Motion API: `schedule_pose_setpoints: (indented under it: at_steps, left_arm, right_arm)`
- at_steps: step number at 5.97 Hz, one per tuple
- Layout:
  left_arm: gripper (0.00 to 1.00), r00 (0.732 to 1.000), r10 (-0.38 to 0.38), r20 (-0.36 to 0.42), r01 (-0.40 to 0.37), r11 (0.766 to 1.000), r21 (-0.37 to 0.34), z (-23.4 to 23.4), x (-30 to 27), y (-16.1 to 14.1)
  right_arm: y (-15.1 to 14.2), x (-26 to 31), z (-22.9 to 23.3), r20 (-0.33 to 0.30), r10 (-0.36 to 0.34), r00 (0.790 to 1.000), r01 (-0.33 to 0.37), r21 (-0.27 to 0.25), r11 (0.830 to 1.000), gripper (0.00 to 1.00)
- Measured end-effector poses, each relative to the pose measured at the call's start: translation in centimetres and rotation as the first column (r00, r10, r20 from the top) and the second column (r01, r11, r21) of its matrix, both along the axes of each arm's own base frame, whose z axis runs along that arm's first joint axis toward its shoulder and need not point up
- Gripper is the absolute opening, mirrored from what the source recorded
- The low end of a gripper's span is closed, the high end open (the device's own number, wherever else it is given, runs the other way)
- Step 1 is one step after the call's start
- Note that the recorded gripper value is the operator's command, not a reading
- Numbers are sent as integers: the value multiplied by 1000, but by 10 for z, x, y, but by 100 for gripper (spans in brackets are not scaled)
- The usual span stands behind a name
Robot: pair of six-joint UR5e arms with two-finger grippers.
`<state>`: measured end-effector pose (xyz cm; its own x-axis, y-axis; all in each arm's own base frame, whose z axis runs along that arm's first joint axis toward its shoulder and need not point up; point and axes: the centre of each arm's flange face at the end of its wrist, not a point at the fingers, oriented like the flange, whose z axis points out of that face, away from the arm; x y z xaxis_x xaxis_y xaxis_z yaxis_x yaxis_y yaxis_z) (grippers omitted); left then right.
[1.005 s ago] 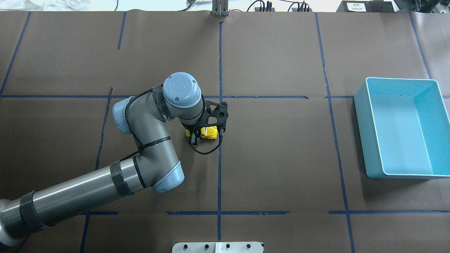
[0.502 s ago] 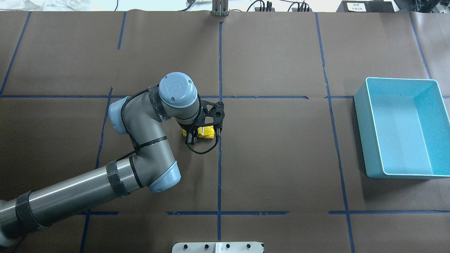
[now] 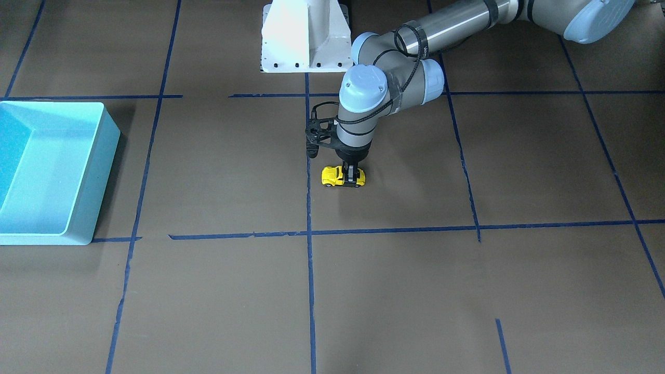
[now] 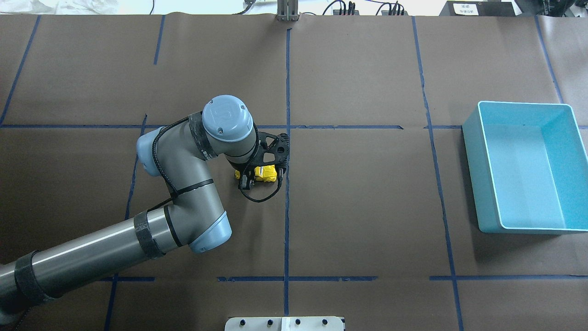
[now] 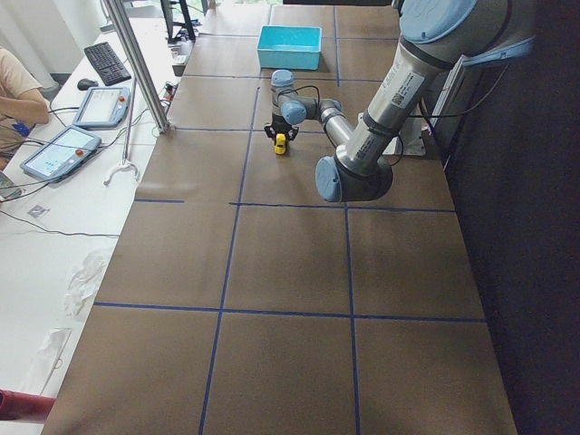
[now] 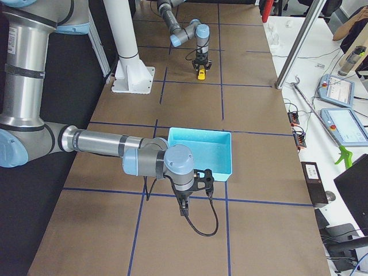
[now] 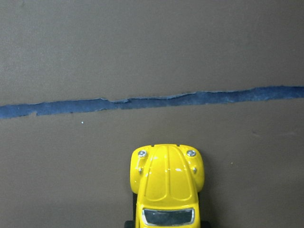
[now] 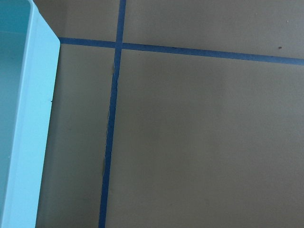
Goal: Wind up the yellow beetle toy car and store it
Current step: 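Drag the yellow car backward, away from the blue bin, with the left gripper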
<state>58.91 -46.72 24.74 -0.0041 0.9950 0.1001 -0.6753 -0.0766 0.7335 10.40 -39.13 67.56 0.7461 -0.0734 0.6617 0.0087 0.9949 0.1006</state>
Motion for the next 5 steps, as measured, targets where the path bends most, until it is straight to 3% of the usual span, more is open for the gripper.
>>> schedule_pose_setpoints:
  at_steps: [5]
  left_arm:
    - [14, 1000, -2, 4, 2, 1000, -2, 10, -8, 3]
  right_arm:
    - [0, 0, 1, 0, -1, 1000, 1, -1, 1000, 100]
